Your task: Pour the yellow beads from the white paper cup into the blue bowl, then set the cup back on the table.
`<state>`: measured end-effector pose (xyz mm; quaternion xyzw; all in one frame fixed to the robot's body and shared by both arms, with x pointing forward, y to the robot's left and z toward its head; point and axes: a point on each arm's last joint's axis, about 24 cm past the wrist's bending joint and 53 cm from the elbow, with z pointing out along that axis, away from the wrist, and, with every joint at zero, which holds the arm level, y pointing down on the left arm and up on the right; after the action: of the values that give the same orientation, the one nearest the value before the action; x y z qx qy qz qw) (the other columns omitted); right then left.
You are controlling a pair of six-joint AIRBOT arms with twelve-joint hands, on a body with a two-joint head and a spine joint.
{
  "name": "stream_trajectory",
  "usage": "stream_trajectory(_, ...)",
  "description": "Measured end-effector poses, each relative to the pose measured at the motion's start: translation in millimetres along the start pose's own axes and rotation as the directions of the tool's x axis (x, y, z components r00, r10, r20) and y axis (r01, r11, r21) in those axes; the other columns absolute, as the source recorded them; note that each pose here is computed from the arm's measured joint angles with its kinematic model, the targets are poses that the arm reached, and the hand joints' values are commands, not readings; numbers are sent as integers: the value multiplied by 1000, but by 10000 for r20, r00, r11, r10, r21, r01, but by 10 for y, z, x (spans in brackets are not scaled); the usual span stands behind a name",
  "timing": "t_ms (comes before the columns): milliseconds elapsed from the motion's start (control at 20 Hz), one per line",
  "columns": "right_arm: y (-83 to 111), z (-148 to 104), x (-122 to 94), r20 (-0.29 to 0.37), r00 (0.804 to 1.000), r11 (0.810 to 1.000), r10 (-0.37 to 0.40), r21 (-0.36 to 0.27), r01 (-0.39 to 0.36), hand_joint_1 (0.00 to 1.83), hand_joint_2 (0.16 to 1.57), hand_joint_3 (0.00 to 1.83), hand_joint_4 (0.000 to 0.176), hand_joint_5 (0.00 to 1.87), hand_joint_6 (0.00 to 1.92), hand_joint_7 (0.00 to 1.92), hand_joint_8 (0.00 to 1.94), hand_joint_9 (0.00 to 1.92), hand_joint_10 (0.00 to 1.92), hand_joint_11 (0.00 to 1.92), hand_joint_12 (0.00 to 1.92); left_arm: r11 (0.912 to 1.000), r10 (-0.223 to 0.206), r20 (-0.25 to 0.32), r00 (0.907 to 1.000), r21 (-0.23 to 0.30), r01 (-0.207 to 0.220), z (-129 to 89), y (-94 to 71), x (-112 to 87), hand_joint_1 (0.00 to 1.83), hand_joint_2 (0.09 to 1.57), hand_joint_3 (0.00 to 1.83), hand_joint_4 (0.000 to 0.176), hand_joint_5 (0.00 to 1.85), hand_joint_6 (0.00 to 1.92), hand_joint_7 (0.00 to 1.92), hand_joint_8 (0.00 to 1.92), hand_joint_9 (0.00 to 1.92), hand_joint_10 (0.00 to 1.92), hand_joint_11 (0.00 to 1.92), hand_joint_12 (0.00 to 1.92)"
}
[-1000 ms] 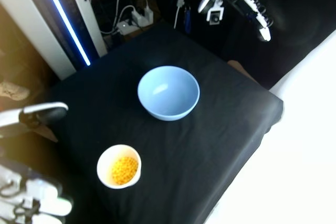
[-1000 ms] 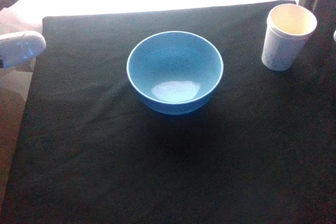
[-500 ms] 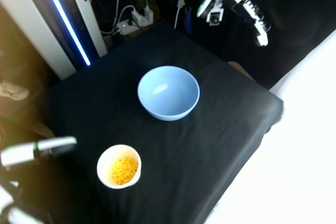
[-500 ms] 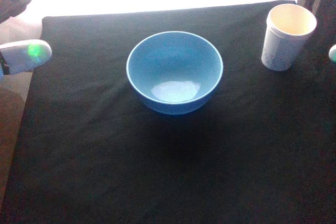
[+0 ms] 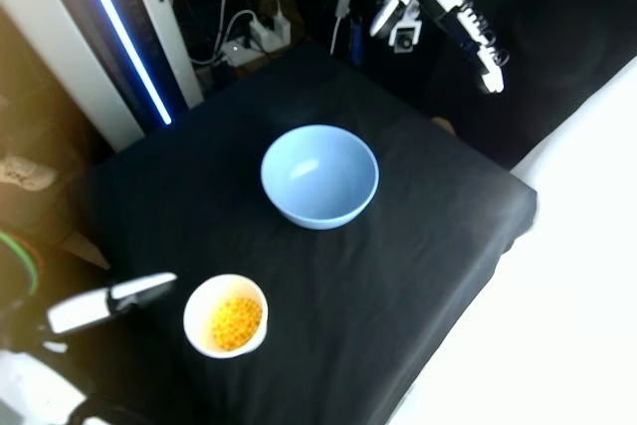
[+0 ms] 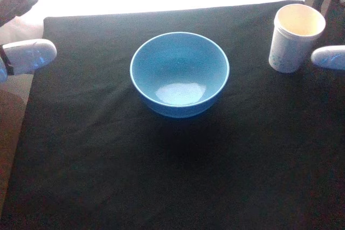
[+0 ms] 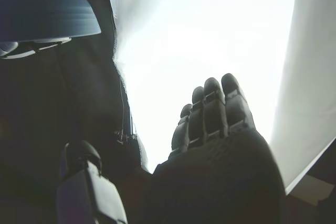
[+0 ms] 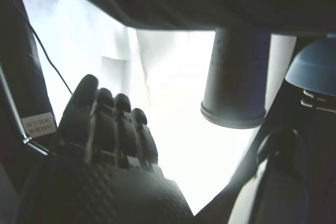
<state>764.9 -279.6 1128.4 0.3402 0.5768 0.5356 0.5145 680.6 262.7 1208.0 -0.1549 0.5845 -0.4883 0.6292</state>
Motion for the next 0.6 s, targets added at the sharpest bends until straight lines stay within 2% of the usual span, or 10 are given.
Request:
stream_trajectory(100,-54,61,128,-238,9997,9998,57,178,-53,689,668,2,115,109,3,87,3,102,5,0,861,9999,56,-134,9999,141,-55,8,-37,32,259,826,0,85,43,9,190,5,210,10,31,285)
stream_trajectory(150,-59,79,160,-291,9995,9997,80,222,-74,688,645,0,114,98,5,103,2,88,1,0,762,9999,64,-160,9999,158,-61,15,-45,39,255,819,0,85,42,7,191,5,210,8,32,285)
stream_trajectory(200,-59,97,182,-321,9994,9997,88,217,-81,686,628,0,104,92,1,104,0,78,2,0,688,9998,49,-160,9999,186,-46,19,-53,40,266,819,0,77,39,5,187,3,206,6,21,280)
stream_trajectory(250,-48,119,208,-372,9993,9998,76,183,-70,671,592,0,90,77,7,99,3,80,2,0,790,9997,36,-134,9999,238,-33,26,-70,34,266,833,3,67,32,1,185,2,202,3,14,278)
stream_trajectory(300,-44,143,231,-393,9992,9999,81,151,-75,672,563,0,77,78,3,92,1,57,2,0,774,9997,28,-131,9999,244,-25,26,-71,33,273,819,0,78,37,3,191,4,204,4,17,280)
stream_trajectory(350,-48,164,255,-402,9991,9998,120,148,-114,652,544,0,72,86,1,104,1,29,11,0,611,9997,18,-142,9999,247,-14,26,-71,41,274,820,0,83,43,5,194,4,208,5,25,284)
stream_trajectory(400,-50,176,278,-422,9990,9998,145,131,-139,645,553,0,61,88,1,108,1,42,12,0,652,9997,-7,-161,9999,250,11,27,-70,55,273,823,0,83,46,6,195,4,215,7,24,284)
stream_trajectory(500,-48,207,360,-562,9983,9998,155,106,-150,658,571,1,53,117,2,94,4,78,11,0,859,9995,24,-312,9995,314,-14,26,-84,96,281,820,0,59,48,5,205,7,231,13,20,284)
stream_trajectory(550,-58,216,389,-588,9981,9997,197,127,-190,647,579,4,53,100,0,84,0,77,9,0,876,9994,-2,-279,9996,351,12,34,-97,88,288,818,0,59,53,7,203,6,232,12,17,284)
stream_trajectory(600,-66,224,403,-613,9980,9998,168,117,-161,647,586,3,42,90,1,81,0,84,7,0,841,9993,-41,-238,9997,359,49,37,-101,78,291,815,0,53,53,6,209,7,237,13,20,287)
